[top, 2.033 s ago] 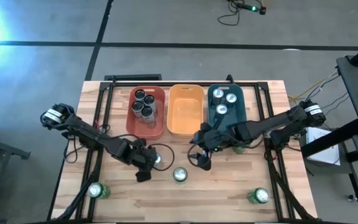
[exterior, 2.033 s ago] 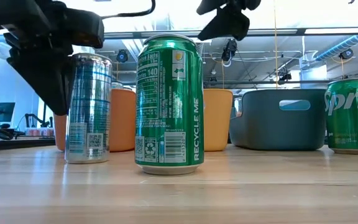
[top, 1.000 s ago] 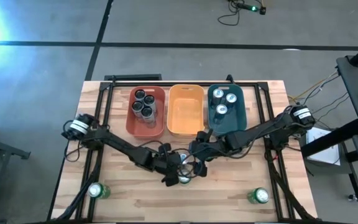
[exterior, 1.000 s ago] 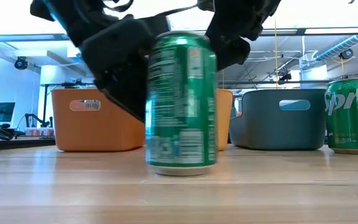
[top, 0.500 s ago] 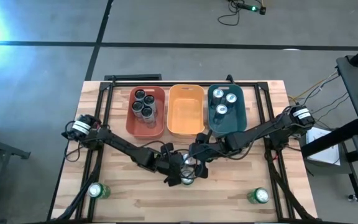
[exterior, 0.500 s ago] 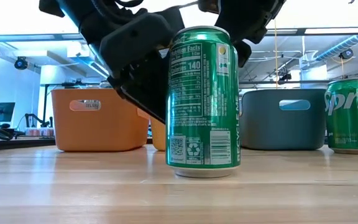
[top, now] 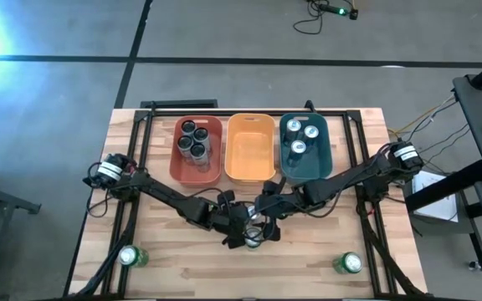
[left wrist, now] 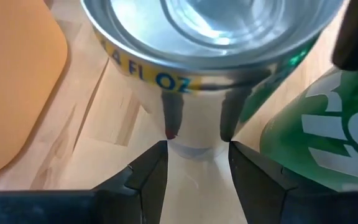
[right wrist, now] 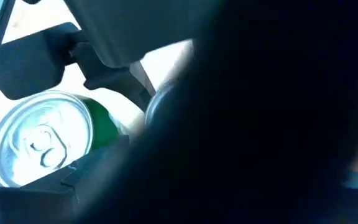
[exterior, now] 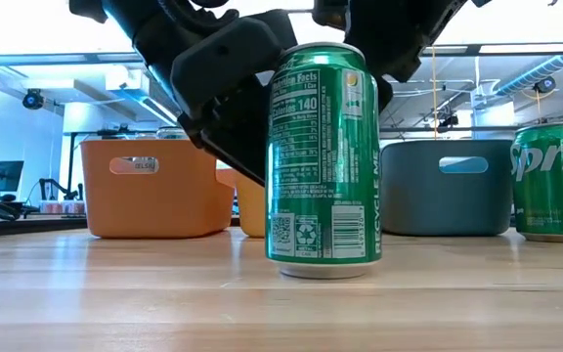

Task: Sort soda cans
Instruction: Put the blue soda can into the blue bin, then adjust the blue soda can in the blue bin

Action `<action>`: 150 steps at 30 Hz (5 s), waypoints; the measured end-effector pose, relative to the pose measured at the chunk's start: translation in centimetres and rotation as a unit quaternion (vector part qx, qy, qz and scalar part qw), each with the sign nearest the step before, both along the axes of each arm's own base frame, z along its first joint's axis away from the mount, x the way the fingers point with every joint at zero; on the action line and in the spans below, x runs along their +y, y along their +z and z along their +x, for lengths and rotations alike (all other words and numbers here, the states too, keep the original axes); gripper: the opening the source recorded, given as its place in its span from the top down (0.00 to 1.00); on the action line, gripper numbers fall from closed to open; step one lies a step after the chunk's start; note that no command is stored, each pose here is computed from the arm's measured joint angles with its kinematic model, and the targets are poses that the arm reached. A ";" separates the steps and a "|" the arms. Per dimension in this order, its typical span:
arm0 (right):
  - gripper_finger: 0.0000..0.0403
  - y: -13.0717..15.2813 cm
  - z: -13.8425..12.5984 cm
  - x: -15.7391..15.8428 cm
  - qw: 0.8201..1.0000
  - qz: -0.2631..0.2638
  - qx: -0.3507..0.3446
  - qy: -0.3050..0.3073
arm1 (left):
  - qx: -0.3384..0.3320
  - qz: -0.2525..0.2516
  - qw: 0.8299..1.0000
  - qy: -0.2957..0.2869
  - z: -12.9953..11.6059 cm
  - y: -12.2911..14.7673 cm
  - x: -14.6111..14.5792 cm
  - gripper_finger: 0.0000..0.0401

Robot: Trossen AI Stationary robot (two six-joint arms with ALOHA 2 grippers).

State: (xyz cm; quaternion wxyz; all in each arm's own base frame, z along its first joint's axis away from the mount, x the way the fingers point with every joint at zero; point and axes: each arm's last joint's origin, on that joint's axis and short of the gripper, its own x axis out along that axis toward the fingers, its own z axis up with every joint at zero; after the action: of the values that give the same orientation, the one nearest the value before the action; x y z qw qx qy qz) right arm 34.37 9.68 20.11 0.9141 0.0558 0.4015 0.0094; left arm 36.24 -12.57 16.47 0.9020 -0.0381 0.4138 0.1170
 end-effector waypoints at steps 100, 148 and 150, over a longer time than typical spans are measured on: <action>0.40 1.6 -18.8 -12.4 0.936 -0.066 -0.008 -0.345 | -0.211 0.051 0.957 0.192 -8.1 20.5 4.0 0.62; 0.23 4.4 -15.8 -14.5 0.966 -0.093 0.019 -0.240 | -0.217 0.035 0.955 0.201 -8.1 20.4 3.8 0.62; 0.22 3.8 -15.2 -14.7 0.966 -0.087 0.040 -0.239 | -0.217 0.036 0.955 0.201 -8.1 20.4 3.8 0.62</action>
State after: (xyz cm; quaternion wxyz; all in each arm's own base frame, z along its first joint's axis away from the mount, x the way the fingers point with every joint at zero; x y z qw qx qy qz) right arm 19.16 -5.01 23.86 0.8745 0.0704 0.4119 -0.2462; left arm 28.10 -8.79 36.88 0.9286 -0.1129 0.1875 0.2996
